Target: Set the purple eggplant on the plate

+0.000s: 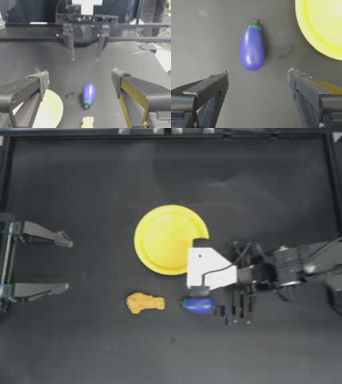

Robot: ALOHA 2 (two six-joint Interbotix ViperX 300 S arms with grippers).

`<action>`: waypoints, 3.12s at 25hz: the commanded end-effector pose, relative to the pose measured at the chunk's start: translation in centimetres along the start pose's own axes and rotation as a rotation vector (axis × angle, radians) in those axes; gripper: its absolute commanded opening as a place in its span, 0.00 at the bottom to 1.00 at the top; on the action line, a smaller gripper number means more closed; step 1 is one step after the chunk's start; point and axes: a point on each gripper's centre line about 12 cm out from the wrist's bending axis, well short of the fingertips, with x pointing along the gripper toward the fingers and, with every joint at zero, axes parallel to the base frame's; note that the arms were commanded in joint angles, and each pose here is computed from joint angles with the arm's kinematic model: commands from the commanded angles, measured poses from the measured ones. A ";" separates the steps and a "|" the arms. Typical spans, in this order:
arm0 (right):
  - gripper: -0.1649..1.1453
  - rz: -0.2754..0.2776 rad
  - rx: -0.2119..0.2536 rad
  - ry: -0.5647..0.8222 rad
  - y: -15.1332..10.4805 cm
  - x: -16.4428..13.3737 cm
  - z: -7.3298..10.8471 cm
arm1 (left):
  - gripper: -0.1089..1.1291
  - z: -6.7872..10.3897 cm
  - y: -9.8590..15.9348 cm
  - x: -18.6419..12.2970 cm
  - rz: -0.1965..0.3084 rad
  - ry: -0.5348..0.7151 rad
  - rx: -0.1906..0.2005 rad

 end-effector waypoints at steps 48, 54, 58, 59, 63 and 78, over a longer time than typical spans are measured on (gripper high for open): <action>0.40 -0.038 -0.037 -0.050 1.2 4.0 2.3 | 0.92 0.4 0.2 0.3 0.009 0.008 -0.008; 0.39 -0.070 -0.038 -0.195 -1.3 0.3 3.8 | 0.92 0.3 0.2 0.4 0.009 0.017 -0.008; 0.39 -0.105 -0.030 -0.219 -3.7 -0.2 4.5 | 0.92 0.2 0.2 0.4 0.009 0.018 -0.008; 0.39 -0.111 -0.039 -0.219 -4.2 -0.1 4.5 | 0.92 0.2 0.2 0.4 0.009 0.018 -0.008; 0.39 -0.122 -0.040 -0.221 -6.5 0.1 5.0 | 0.92 0.2 0.2 0.4 0.010 0.020 -0.008; 0.34 -0.104 -0.092 -0.132 -12.1 5.5 6.4 | 0.92 -0.5 0.2 0.9 0.010 0.052 -0.008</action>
